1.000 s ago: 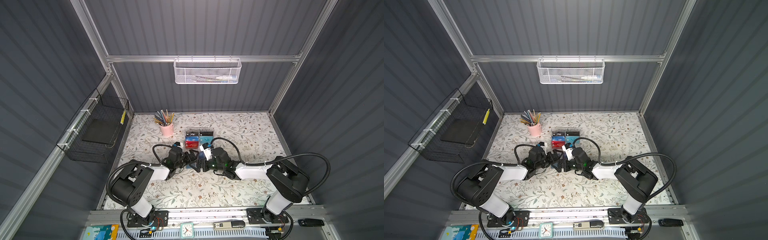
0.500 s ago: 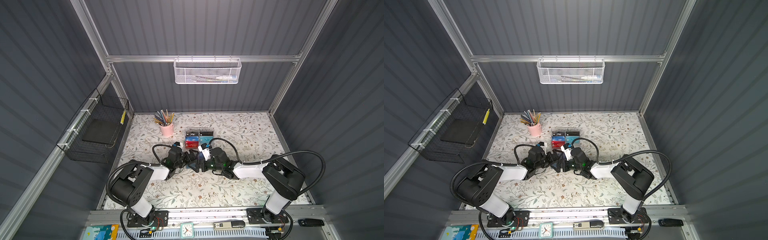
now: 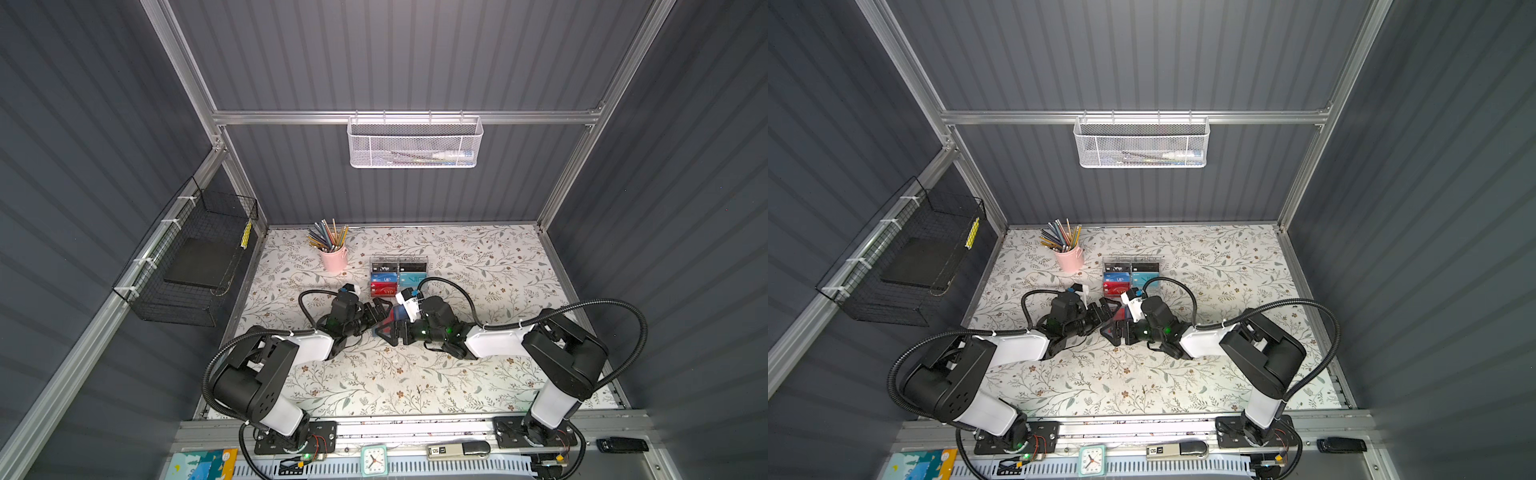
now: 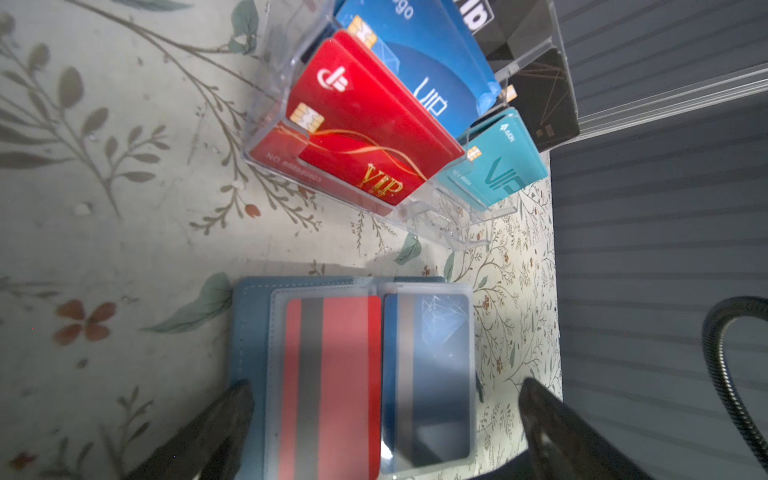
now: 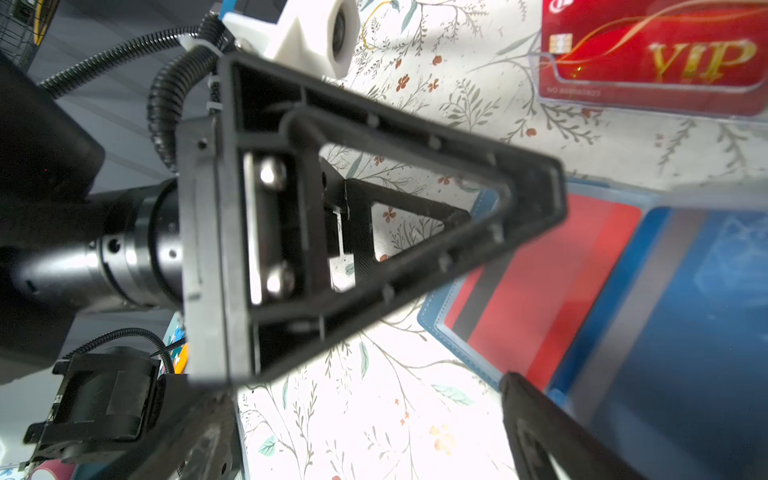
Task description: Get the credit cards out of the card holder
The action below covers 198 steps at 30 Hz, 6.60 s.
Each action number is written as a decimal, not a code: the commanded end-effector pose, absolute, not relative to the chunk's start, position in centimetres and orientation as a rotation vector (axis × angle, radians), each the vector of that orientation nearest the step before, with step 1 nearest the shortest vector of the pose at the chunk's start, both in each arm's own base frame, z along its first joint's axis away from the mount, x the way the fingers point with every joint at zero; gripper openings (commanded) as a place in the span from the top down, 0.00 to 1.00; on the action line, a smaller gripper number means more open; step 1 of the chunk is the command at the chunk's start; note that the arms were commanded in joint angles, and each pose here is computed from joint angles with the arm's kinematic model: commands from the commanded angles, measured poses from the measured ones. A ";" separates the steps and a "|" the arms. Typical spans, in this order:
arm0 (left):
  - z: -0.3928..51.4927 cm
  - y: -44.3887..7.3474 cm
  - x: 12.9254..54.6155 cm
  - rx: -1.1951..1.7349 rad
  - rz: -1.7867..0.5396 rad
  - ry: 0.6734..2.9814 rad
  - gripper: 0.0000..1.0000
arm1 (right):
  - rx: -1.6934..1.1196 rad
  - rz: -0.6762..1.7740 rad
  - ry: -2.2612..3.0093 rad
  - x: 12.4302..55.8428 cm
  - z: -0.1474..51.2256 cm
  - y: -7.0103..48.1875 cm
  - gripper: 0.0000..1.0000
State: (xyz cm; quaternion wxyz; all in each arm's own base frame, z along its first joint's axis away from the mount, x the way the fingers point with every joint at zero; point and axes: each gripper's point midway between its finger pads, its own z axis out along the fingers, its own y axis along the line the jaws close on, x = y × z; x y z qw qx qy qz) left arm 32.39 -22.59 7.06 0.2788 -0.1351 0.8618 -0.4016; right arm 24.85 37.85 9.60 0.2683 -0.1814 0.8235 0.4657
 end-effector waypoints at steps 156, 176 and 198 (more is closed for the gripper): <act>1.7 -22.7 30.5 -0.443 -1.313 2.355 0.00 | 0.316 1.234 2.158 28.0 2.8 35.4 0.92; 1.6 -22.6 30.5 -0.444 -1.313 2.357 0.00 | 0.307 1.256 2.146 28.1 3.1 35.8 0.95; 1.5 -22.5 30.3 -0.451 -1.317 2.354 0.00 | 0.286 1.247 2.150 27.5 3.7 35.0 1.00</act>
